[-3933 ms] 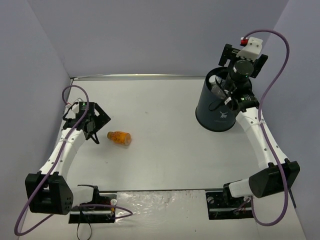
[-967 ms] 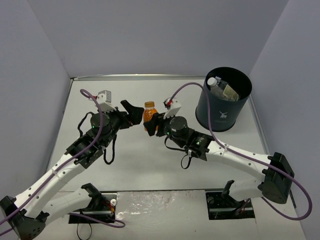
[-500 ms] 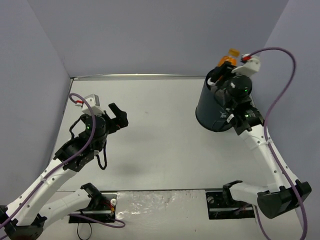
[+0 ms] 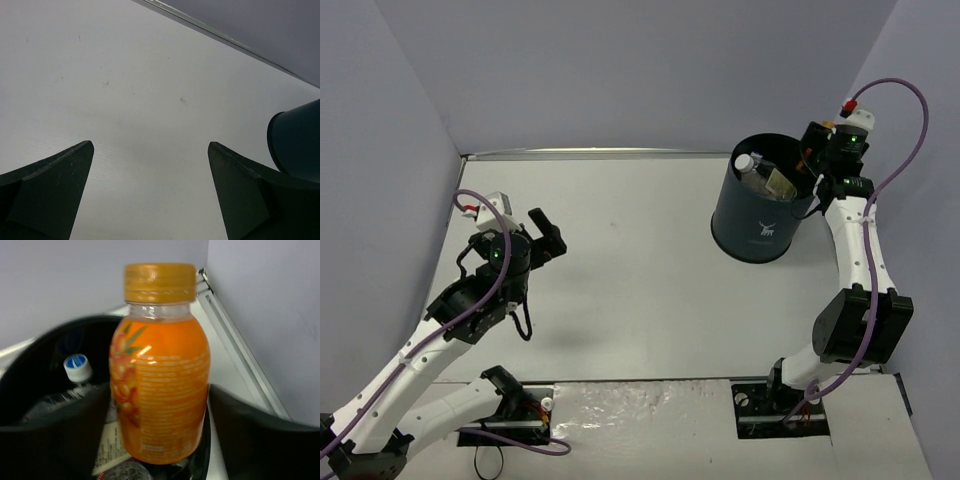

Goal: Put the plastic bottles in the bin

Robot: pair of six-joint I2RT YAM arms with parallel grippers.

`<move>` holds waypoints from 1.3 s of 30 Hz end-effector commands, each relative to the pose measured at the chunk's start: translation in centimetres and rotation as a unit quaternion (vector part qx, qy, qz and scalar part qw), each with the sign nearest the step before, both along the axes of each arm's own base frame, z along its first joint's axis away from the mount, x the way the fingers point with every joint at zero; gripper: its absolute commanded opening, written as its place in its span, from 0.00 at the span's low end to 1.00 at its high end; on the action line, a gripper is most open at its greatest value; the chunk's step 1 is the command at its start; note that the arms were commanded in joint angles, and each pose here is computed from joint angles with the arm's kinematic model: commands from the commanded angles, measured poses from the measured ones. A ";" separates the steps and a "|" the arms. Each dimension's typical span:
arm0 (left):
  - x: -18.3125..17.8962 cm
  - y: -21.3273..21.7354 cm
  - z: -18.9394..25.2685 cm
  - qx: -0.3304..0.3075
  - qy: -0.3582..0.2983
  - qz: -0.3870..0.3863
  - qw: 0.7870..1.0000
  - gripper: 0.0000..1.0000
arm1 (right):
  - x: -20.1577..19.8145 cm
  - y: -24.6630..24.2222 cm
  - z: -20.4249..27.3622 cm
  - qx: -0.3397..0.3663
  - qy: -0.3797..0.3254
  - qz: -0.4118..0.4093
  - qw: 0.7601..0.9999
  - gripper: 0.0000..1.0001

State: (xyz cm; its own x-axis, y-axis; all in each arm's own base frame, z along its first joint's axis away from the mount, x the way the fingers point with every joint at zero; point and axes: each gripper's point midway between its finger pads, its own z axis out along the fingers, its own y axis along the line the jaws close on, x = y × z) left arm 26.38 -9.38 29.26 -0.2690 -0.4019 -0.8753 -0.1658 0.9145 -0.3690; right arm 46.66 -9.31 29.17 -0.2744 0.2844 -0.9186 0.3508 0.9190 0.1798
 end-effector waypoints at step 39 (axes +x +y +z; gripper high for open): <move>-0.2 5.9 -5.0 0.008 0.083 0.058 0.995 0.97 | -23.8 0.8 -1.5 0.098 -0.110 -0.175 0.974 1.00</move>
